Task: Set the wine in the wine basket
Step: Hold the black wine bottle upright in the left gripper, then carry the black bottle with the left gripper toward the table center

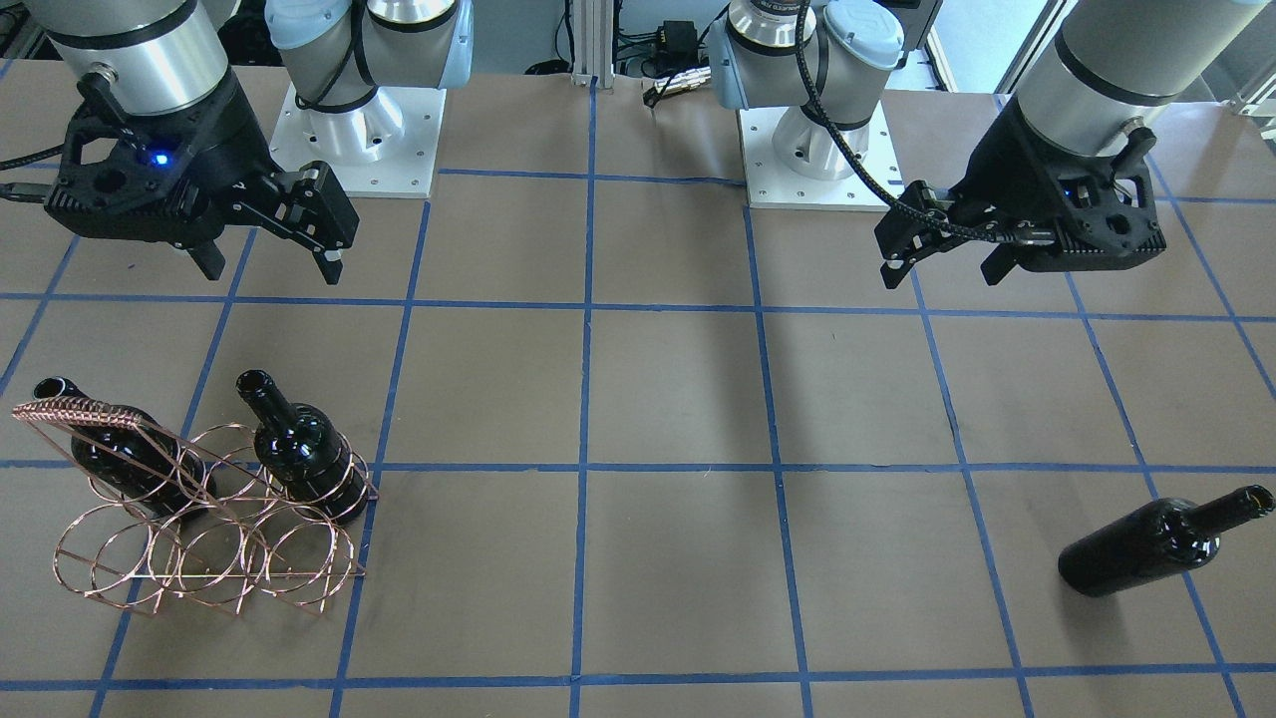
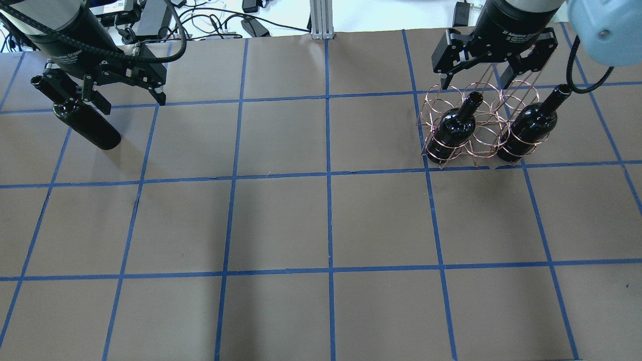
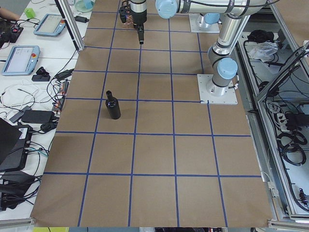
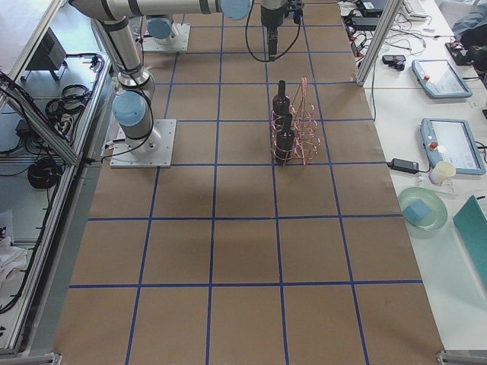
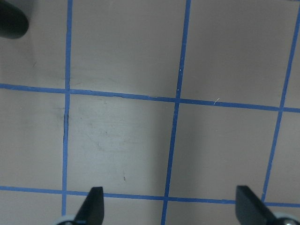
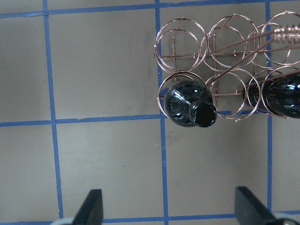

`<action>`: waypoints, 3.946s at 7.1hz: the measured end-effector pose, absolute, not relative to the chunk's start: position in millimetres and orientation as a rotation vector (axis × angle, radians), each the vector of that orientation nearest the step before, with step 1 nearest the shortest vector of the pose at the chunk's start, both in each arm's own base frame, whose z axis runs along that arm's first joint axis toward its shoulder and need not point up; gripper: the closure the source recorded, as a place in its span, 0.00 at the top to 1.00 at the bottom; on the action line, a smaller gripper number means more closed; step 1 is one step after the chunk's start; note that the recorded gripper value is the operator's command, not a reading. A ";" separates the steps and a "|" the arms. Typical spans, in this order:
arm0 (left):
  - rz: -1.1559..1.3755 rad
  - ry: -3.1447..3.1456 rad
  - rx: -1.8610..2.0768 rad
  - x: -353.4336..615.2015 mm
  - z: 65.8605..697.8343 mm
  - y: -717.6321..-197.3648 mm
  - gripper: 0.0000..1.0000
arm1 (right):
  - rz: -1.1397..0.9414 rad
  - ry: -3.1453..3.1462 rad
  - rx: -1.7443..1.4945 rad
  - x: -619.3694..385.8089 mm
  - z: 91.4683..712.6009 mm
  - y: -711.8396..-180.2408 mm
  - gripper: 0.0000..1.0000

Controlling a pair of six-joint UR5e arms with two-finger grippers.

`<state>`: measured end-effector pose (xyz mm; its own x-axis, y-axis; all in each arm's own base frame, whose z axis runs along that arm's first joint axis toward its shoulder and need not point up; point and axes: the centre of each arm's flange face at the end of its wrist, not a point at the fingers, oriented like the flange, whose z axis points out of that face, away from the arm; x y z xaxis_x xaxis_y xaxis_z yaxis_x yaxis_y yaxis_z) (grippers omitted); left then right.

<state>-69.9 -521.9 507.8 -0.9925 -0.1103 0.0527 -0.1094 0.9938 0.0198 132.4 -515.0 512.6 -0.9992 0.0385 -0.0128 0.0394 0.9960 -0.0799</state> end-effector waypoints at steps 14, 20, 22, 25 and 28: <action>0.154 -3.203 -0.070 190.5 471.0 -608.7 1.00 | -0.123 3.126 0.061 133.4 512.0 -514.6 1.00; 0.176 -3.157 -0.100 225.2 389.1 -653.9 0.86 | -0.123 3.126 0.064 133.1 511.9 -514.7 1.00; 0.186 -3.127 -0.079 224.6 379.4 -658.8 0.76 | -0.124 3.126 0.064 133.2 512.1 -514.5 1.00; 0.196 -3.119 -0.077 225.5 373.2 -662.3 0.66 | -0.123 3.126 0.066 133.8 512.0 -514.4 1.00; 0.214 -3.125 -0.073 226.5 374.1 -663.9 0.68 | -0.123 3.126 0.065 133.9 511.9 -514.5 1.00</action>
